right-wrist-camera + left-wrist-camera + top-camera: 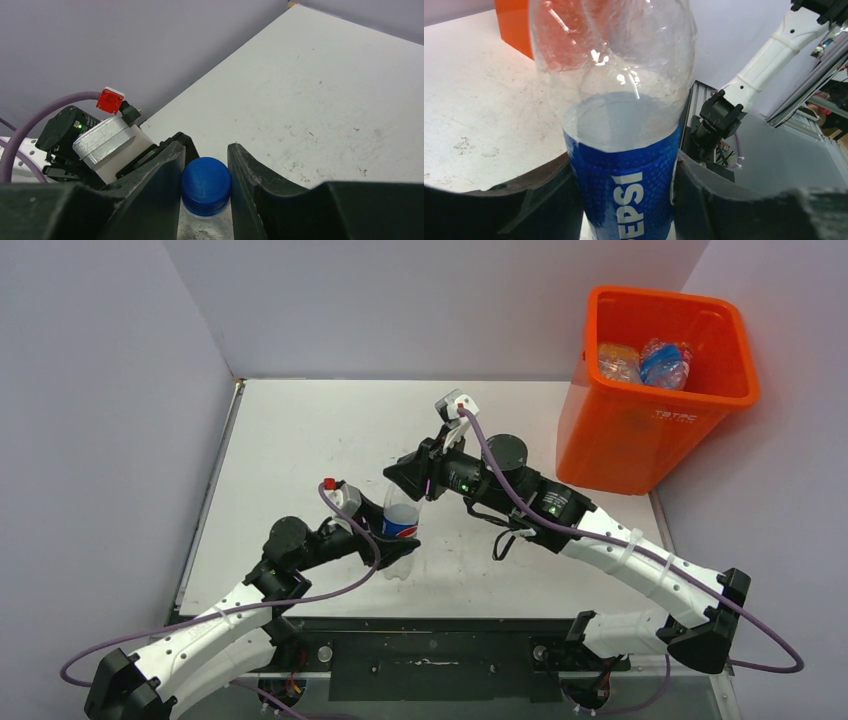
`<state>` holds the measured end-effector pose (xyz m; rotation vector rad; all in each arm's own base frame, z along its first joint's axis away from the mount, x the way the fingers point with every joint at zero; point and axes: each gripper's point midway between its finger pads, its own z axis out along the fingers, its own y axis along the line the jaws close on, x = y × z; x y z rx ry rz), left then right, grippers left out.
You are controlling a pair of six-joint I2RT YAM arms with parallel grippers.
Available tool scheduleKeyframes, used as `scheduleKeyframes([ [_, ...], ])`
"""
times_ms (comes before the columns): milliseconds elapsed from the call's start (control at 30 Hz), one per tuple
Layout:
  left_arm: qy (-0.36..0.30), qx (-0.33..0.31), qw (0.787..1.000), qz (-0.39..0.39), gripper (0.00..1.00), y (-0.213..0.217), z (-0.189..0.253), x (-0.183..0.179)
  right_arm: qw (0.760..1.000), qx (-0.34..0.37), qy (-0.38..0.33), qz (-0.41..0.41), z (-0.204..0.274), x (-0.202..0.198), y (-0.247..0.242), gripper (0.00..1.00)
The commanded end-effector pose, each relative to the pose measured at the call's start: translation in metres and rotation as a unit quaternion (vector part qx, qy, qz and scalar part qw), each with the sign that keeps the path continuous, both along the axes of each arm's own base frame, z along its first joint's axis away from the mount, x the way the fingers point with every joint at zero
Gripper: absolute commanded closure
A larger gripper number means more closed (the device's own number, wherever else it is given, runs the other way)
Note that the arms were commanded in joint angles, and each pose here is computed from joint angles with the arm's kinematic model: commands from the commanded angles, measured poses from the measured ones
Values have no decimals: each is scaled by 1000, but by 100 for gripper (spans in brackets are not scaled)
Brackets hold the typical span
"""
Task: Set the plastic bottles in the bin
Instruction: Place the plastic bottle in the trash bin.
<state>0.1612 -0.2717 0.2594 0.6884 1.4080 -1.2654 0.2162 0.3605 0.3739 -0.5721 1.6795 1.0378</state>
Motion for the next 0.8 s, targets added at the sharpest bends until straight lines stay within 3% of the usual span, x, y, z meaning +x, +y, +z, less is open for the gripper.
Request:
scheduleKeyframes([
  [0,-66,-58,996,22,35,8,47,1,999,0,-26,-28,22,1,-24,95],
  [133,-70,-78,994,44,1,16,54,3,994,4,-77,-78,71,6,-54,95],
  [300,-64,-92,990,87,4,26,58,12,969,22,-147,-195,143,18,-114,95],
  [400,-61,-96,987,114,4,33,59,18,935,80,-203,-280,197,13,-170,95],
  [533,-62,-97,984,134,4,37,59,23,844,204,-298,-397,267,-11,-256,95],
  [600,-60,-95,984,137,4,37,57,25,796,228,-336,-448,282,-18,-286,95],
  [767,-53,-95,985,132,4,34,58,27,691,149,-390,-590,303,-8,-318,95],
])
